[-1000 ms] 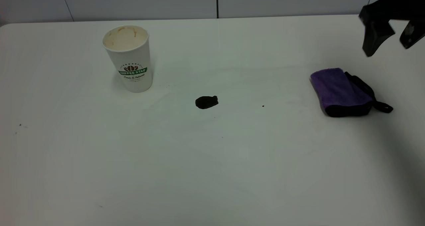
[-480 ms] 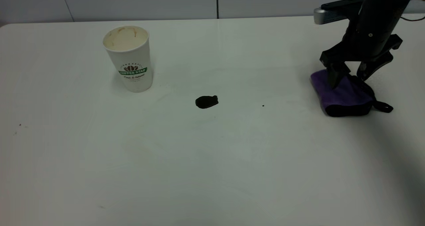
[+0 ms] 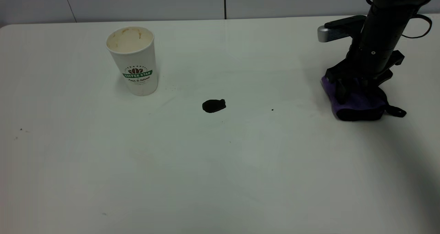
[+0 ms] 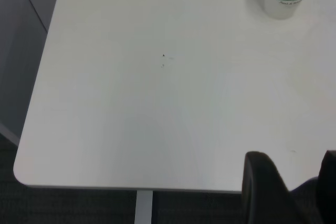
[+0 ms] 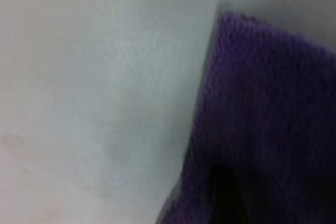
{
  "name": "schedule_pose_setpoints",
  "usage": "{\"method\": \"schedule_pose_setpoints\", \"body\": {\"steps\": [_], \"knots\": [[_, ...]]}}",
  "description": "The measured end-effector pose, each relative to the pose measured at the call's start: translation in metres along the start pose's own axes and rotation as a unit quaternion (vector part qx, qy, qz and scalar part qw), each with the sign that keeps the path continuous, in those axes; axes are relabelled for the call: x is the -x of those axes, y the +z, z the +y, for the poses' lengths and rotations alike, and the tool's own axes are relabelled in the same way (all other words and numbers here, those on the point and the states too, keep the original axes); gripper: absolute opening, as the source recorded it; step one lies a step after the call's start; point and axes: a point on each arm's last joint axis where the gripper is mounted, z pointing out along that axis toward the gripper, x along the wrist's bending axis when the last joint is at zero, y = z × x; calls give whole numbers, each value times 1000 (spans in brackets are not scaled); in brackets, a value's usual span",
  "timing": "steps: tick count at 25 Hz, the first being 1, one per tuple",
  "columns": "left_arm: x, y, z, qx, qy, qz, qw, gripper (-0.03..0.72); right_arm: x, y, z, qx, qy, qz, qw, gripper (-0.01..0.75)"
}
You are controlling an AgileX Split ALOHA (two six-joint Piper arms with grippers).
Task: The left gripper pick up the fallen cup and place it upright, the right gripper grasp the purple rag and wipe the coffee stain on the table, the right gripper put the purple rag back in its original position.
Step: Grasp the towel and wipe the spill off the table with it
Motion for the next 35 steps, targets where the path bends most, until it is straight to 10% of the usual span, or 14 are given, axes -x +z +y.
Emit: {"method": "schedule_pose_setpoints", "body": {"steps": [9,22,35], "knots": [[0,0,0,0,0,0,1000,284,-3,0,2,5,17,16,1000,68],[0,0,0,0,-1,0,1000,284,-121,-95,57,36,-105,96,989,61],[0,0,0,0,-1,0,1000,284,-209,-33,63,17,-153,125,980,61]]}}
